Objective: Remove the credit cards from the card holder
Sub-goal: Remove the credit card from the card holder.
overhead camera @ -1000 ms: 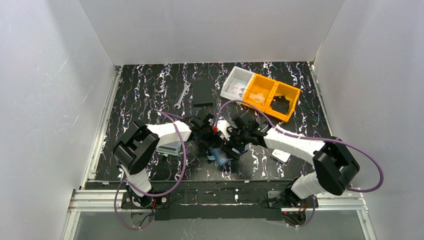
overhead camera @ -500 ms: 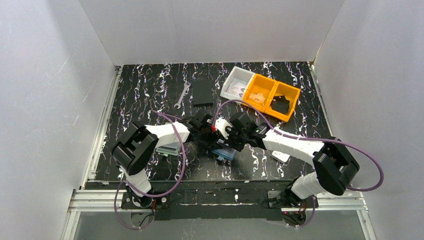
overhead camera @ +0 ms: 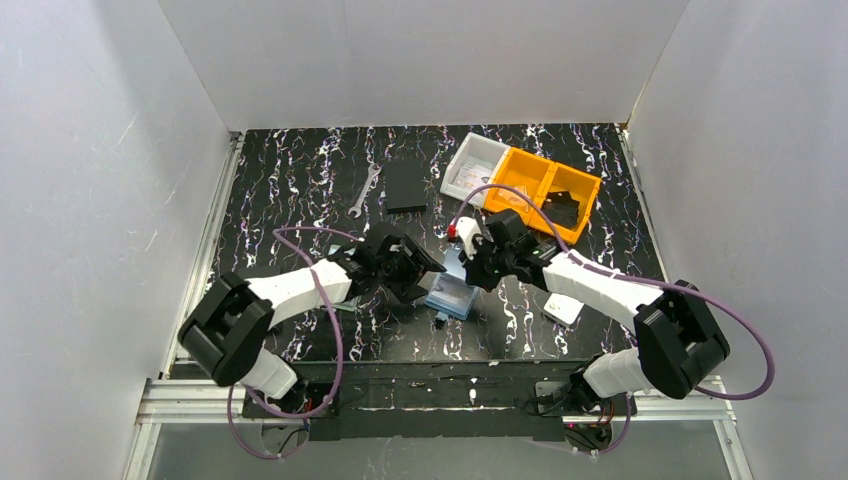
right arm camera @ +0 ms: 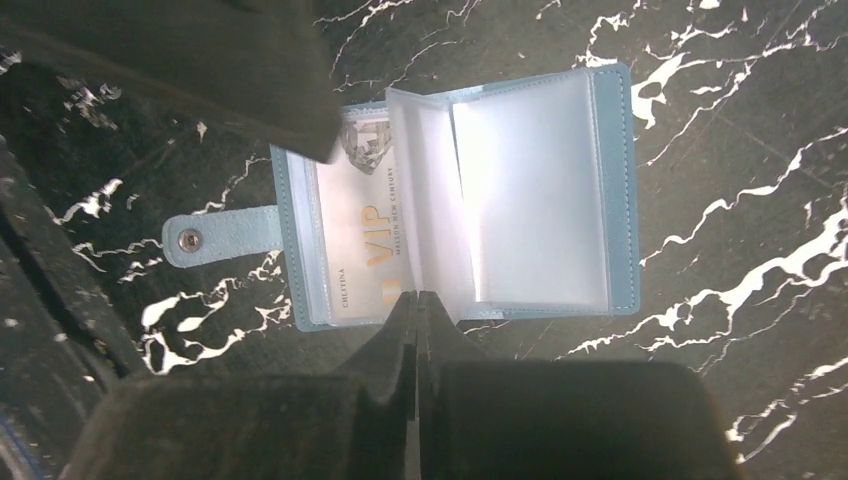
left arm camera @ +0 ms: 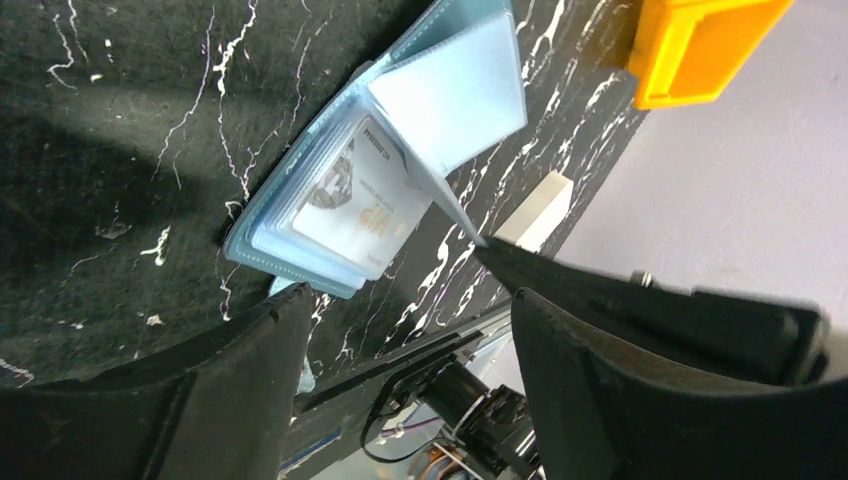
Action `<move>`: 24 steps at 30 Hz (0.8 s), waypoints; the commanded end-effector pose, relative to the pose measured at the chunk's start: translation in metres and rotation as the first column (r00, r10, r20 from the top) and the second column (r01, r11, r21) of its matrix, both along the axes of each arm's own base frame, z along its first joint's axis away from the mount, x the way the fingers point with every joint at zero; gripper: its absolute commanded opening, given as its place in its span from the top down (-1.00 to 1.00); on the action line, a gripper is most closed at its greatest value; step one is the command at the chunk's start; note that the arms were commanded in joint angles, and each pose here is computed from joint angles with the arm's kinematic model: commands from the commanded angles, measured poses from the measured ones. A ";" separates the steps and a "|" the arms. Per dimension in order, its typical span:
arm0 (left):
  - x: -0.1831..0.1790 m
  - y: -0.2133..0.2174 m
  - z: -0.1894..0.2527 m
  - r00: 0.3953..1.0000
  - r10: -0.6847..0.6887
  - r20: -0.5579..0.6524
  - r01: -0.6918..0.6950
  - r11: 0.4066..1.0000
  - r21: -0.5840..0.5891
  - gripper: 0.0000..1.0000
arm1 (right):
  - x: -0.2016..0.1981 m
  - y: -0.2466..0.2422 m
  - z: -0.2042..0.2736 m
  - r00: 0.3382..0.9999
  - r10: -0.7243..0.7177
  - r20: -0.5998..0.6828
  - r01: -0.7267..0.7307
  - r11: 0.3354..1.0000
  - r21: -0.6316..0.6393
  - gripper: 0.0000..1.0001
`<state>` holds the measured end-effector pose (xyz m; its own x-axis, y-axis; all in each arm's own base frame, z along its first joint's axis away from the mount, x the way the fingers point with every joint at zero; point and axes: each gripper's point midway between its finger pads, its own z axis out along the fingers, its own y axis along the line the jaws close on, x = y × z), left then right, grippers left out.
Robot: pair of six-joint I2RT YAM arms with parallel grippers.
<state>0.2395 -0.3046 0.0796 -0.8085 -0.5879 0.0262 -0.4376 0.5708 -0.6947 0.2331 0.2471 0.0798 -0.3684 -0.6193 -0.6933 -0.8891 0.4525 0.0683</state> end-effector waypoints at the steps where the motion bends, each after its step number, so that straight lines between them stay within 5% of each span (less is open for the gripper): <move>1: 0.001 0.013 0.021 0.979 -0.058 0.194 0.057 0.998 0.009 -0.46 | 0.005 0.005 0.011 0.989 -0.056 -0.138 0.079 0.983 0.163 0.97; 10: -0.008 0.004 0.034 0.904 -0.183 0.387 0.214 0.976 -0.038 -0.42 | 0.038 -0.022 -0.006 0.939 -0.256 -0.231 0.293 0.946 0.142 0.97; 14: -0.008 -0.012 0.032 0.885 -0.238 0.401 0.289 0.955 -0.071 -0.25 | 0.043 -0.030 -0.013 0.919 -0.293 -0.264 0.335 0.934 0.126 0.97; 24: 0.003 -0.045 0.015 0.876 -0.287 0.387 0.359 0.924 -0.130 0.06 | 0.020 -0.014 -0.009 0.920 -0.161 -0.357 0.256 0.937 0.237 0.97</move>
